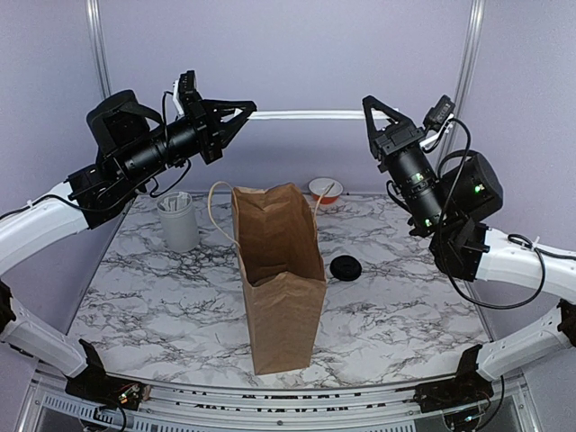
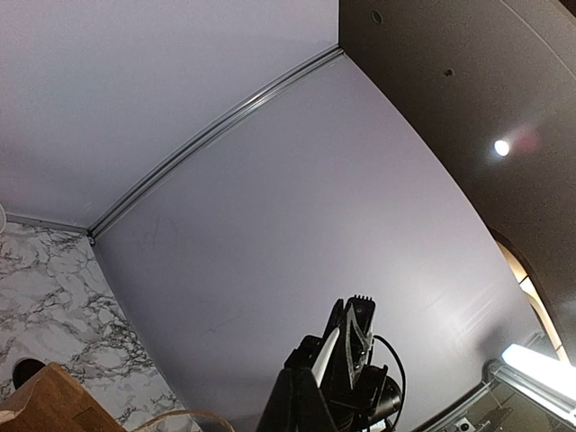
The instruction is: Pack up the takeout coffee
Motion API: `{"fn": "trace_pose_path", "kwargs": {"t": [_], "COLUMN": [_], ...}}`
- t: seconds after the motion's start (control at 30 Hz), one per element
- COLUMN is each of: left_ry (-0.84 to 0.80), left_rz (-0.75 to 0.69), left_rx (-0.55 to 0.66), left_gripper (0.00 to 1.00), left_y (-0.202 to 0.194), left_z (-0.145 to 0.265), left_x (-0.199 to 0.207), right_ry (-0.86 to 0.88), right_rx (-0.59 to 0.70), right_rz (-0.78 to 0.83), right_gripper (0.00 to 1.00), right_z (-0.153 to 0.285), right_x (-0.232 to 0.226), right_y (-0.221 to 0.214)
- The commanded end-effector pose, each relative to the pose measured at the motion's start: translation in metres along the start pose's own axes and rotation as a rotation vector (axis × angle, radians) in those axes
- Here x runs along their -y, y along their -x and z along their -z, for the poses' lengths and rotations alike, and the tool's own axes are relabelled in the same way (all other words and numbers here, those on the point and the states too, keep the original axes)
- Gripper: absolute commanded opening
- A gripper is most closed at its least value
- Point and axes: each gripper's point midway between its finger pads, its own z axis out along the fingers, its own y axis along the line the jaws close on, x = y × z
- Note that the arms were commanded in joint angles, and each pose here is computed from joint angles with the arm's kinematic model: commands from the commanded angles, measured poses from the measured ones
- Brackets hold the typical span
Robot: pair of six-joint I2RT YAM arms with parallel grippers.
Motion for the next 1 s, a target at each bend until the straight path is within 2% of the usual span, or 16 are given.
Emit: {"fn": "trace_pose_path", "kwargs": {"t": [0.0, 0.1, 0.3, 0.43, 0.53, 0.57, 0.77, 0.97], "left_ry": [-0.040, -0.037, -0.006, 0.120, 0.231, 0.267, 0.423, 0.612], "left_rz": [-0.008, -0.009, -0.057, -0.142, -0.211, -0.232, -0.347, -0.445], "left_rx": [0.022, 0.023, 0.063, 0.102, 0.127, 0.130, 0.179, 0.129], "left_gripper": [0.03, 0.18, 0.59, 0.80, 0.95, 0.99, 0.99, 0.99], "left_y": [0.003, 0.003, 0.009, 0.018, 0.028, 0.030, 0.045, 0.040], "left_z": [0.000, 0.001, 0.016, 0.034, 0.049, 0.054, 0.085, 0.112], "left_x": [0.009, 0.008, 0.006, -0.007, -0.016, -0.020, -0.031, -0.063], "right_ry": [0.014, 0.007, -0.008, -0.058, -0.126, -0.124, -0.103, -0.129], "right_rx": [0.032, 0.033, 0.037, 0.020, -0.066, -0.095, -0.344, -0.597], "right_rz": [-0.008, -0.001, 0.060, 0.147, 0.240, 0.265, 0.400, 0.521], "right_gripper": [0.00, 0.00, 0.00, 0.00, 0.00, 0.00, 0.00, 0.00], "right_z": [-0.001, -0.001, 0.000, -0.001, -0.005, -0.006, -0.018, -0.018], "right_x": [-0.008, -0.007, -0.010, -0.011, -0.006, -0.008, -0.024, -0.026], "right_y": [0.013, 0.013, 0.021, 0.030, 0.024, 0.022, -0.004, -0.046]}}
